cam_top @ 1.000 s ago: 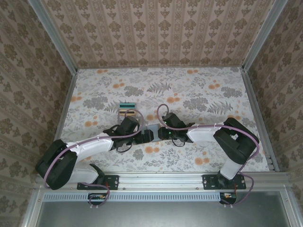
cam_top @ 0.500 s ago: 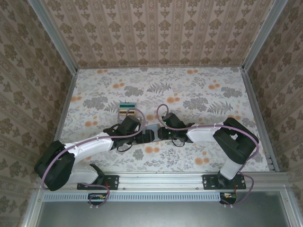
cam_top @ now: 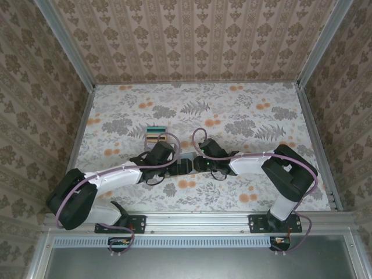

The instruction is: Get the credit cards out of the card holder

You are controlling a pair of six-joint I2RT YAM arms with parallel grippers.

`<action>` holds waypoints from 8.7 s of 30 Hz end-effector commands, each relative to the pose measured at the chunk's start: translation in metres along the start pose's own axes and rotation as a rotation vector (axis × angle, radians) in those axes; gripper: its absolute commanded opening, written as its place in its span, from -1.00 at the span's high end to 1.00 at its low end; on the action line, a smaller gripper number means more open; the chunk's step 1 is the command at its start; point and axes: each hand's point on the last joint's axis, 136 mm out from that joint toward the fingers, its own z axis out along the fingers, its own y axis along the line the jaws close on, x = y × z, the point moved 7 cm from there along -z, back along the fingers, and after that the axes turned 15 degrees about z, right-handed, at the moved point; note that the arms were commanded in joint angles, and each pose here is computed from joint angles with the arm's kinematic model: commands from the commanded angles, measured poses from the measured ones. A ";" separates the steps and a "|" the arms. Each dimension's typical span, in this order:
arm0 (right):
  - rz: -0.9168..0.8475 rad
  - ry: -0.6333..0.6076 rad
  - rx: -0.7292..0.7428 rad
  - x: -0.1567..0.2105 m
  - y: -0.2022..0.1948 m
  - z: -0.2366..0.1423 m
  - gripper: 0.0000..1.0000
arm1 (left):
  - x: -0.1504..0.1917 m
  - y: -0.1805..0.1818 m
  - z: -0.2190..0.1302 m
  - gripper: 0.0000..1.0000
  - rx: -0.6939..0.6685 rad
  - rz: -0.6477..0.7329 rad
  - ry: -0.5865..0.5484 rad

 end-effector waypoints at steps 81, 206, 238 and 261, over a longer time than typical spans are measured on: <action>0.007 0.153 -0.128 0.010 0.062 0.018 0.63 | 0.022 0.057 -0.008 0.96 -0.061 -0.167 -0.022; 0.132 0.174 -0.143 0.003 0.031 0.028 0.70 | 0.038 0.062 0.003 1.00 -0.151 -0.168 0.085; 0.181 0.125 -0.107 -0.008 0.000 0.014 1.00 | 0.039 0.064 0.001 1.00 -0.165 -0.163 0.096; 0.103 0.026 -0.145 -0.032 0.000 -0.035 1.00 | 0.022 0.051 -0.020 1.00 -0.128 -0.130 0.032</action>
